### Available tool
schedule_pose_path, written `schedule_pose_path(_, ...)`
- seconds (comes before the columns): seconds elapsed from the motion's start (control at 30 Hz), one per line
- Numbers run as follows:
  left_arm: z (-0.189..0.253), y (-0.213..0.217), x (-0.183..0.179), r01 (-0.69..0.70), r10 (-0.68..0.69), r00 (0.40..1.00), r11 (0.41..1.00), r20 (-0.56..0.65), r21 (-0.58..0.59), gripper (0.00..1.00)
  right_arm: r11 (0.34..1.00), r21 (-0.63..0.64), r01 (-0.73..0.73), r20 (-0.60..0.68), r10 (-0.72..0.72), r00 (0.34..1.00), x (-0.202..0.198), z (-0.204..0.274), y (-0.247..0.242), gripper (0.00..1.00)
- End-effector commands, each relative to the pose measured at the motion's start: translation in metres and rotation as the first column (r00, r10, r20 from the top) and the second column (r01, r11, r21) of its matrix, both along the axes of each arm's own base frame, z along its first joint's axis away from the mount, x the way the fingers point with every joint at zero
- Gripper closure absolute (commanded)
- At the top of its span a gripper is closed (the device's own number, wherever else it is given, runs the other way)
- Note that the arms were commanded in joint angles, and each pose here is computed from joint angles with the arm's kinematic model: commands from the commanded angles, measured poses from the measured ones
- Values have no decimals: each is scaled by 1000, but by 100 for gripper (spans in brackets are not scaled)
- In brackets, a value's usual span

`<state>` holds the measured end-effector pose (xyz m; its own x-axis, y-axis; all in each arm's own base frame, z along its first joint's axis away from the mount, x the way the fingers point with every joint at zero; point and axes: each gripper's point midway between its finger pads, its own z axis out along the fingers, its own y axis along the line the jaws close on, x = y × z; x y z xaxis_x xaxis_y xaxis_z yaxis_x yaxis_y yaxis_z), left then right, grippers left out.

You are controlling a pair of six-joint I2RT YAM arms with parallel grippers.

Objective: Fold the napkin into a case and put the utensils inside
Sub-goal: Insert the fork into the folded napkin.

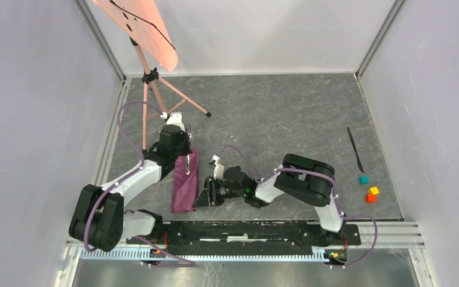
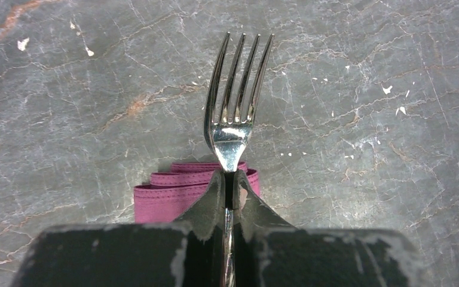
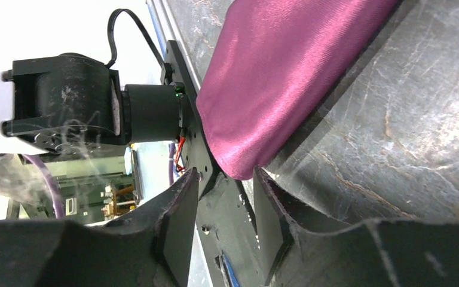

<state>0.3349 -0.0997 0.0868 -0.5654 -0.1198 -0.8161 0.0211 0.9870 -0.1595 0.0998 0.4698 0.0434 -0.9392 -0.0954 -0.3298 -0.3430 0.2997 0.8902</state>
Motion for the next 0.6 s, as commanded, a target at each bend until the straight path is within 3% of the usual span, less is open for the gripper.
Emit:
schedule_pose_path(0.0, 5, -8, 5, -22, 26, 999, 995, 39, -96, 98, 1000, 2, 17, 19, -17, 1000, 3, -4, 9, 58)
schedule_pose_path(0.2, 0, -6, -6, -38, 38, 999, 994, -1, -106, 98, 1000, -18, 24, 18, -24, 1000, 5, -12, 13, 72)
schedule_pose_path(0.57, -10, -4, -30, -33, 25, 997, 993, -78, -112, 98, 999, -21, 27, 19, -26, 999, 7, -17, 18, 82)
